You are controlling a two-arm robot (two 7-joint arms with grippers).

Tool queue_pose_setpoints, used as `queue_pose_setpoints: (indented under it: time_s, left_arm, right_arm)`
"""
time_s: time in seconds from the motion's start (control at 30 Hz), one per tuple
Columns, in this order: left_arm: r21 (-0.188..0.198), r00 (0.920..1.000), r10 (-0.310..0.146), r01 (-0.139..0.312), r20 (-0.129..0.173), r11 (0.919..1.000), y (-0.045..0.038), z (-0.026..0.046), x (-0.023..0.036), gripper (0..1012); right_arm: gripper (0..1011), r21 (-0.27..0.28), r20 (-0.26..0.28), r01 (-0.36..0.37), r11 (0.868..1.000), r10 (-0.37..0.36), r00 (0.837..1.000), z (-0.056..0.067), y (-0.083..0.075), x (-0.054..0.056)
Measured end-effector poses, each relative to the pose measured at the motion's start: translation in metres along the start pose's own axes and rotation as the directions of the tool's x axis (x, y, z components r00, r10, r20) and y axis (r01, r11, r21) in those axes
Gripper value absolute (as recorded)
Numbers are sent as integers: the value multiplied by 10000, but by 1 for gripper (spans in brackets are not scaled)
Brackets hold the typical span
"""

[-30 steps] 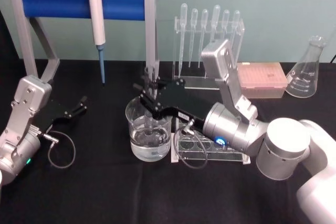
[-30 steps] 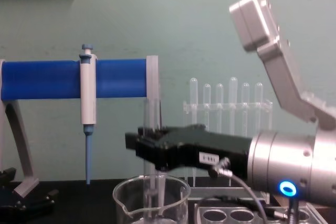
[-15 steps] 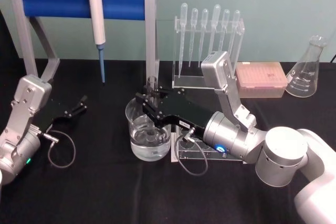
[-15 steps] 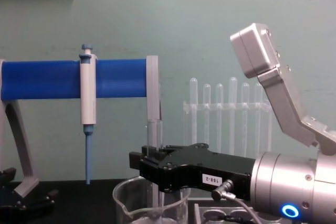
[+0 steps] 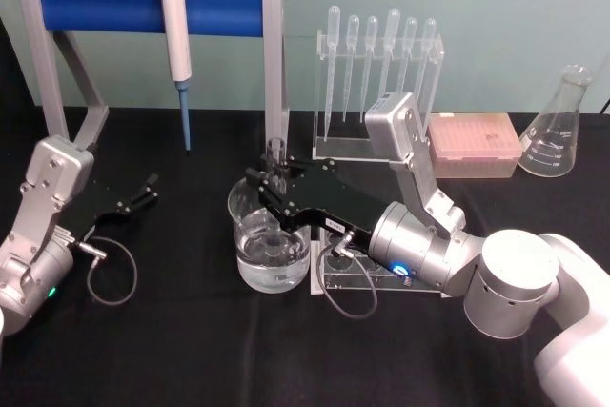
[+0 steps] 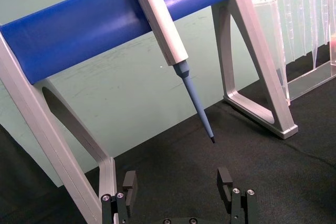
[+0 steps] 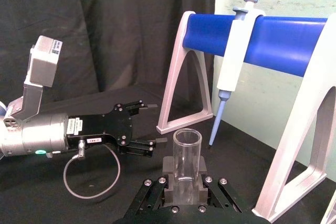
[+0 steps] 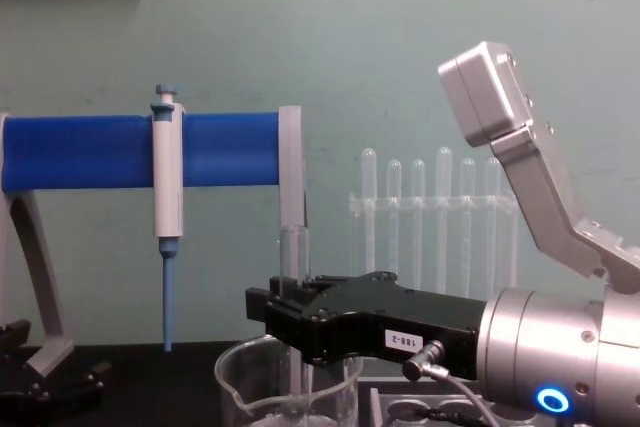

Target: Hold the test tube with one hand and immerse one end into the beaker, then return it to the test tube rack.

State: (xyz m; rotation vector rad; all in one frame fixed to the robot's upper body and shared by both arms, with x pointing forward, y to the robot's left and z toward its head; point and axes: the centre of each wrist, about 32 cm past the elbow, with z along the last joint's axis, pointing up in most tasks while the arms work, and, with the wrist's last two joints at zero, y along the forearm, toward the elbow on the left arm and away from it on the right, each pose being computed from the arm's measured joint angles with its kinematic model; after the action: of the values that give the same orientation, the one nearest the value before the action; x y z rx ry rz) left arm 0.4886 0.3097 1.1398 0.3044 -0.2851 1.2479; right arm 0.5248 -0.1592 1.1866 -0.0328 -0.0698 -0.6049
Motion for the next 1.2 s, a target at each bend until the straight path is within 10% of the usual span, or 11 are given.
queue_pose_setpoints:
  time_s: [1.2]
  left_arm:
    - [1, 10000, 0, 0, 0, 10000, 0, 0, 0, 1000]
  right_arm:
    - [241, 6, -2, 3, 10000, -3, 10000, 6, 0, 2]
